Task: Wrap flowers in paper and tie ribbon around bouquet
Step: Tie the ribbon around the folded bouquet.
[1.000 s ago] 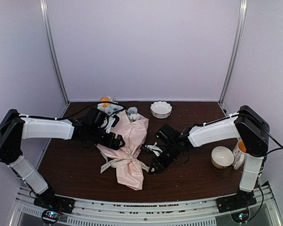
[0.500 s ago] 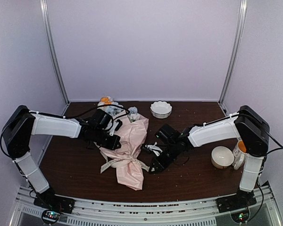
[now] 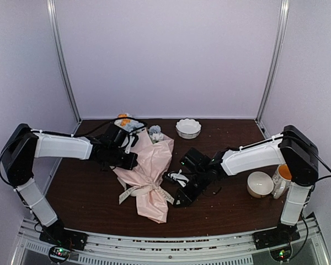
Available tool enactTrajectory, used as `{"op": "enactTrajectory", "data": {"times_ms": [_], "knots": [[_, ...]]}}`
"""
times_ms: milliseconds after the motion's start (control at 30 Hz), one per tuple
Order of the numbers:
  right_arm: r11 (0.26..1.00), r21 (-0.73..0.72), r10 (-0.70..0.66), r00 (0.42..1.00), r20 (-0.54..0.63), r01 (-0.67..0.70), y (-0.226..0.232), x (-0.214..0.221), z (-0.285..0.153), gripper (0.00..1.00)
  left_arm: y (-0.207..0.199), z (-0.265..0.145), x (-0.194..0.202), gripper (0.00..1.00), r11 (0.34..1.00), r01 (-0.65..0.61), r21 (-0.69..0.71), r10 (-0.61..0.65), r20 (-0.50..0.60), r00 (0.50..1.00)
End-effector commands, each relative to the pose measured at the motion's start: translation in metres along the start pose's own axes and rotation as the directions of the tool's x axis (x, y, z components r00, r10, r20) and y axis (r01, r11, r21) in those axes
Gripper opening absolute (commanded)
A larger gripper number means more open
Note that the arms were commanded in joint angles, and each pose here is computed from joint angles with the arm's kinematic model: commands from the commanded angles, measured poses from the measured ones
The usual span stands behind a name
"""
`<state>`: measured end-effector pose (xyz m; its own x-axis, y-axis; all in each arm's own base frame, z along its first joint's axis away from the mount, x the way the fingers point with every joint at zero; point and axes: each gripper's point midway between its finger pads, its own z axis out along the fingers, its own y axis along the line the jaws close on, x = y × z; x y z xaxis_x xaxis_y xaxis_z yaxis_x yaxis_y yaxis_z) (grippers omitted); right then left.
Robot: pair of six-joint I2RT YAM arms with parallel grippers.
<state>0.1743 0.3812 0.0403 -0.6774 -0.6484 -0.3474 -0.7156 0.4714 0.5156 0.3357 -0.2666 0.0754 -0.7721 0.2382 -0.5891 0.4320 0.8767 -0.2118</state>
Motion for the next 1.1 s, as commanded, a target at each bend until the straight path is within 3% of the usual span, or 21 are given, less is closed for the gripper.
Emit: {"op": "enactTrajectory", "data": {"times_ms": [0,500,1067], "knots": [[1.000,0.021,-0.009,0.999,-0.037,0.010,0.000,0.016,-0.001,0.00,0.016,0.007,-0.022,0.00,0.998,0.011,-0.055,-0.007,0.065,0.998],[1.000,0.016,0.022,0.987,-0.161,-0.020,-0.006,0.060,0.010,0.00,0.049,0.012,-0.010,0.00,0.986,0.024,-0.166,-0.019,0.031,0.999],[0.999,0.032,0.048,0.985,-0.167,-0.043,-0.010,0.073,0.009,0.00,0.059,0.009,-0.002,0.00,0.980,0.008,-0.201,-0.003,0.023,1.000]]}}
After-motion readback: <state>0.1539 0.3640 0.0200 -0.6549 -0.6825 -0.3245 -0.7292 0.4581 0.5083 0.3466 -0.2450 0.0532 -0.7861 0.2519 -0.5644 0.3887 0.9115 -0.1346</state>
